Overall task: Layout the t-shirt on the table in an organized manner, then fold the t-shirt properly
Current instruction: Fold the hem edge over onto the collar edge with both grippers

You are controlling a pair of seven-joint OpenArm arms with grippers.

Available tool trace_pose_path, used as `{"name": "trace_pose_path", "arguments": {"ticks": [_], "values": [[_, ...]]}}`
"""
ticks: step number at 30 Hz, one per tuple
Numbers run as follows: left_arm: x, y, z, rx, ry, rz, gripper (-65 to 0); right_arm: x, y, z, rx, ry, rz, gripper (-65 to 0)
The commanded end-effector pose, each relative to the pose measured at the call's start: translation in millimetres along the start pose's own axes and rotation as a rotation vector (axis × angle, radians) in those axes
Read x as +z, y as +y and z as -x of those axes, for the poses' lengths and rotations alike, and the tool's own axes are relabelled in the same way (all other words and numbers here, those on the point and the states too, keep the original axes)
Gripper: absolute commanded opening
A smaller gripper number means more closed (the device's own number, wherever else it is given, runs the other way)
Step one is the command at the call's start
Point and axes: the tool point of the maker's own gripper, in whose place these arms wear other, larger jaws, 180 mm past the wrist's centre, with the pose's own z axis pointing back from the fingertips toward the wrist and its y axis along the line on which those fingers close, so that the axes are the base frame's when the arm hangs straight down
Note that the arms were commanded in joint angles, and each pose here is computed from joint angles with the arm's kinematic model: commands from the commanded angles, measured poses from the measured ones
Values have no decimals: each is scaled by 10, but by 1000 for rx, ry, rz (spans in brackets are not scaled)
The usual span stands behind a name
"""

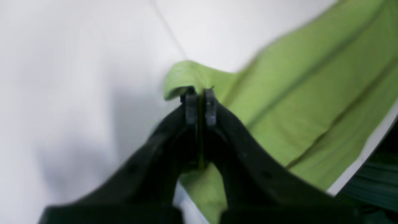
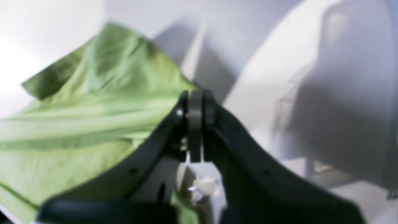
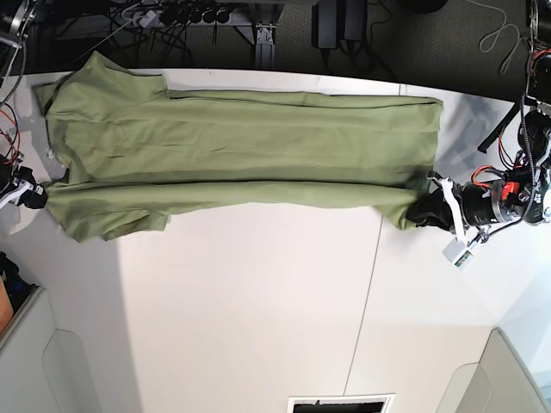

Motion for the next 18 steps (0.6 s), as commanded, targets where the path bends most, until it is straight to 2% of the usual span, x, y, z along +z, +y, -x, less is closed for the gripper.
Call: {"name": "trace_pose_path", "arguments": {"ticks": [1,4,10,14,18], "values": [[87,-37,-45,-30,-3,8,-650,130,-21,-171,44,-46,11,-650],[75,-252,115,-38,36,56,-650,192,69,-70,89,-36,4,-650],[43,-382,432,-5,93,83,-650,340,172,118,168,-13,15,-650],[35,-364,616,-17,142,60,-650,507,140,150,184,-33,42,-650],[29,-296,658,-26,149,35,-650,650,72,123,171,-47,65,-650]]}}
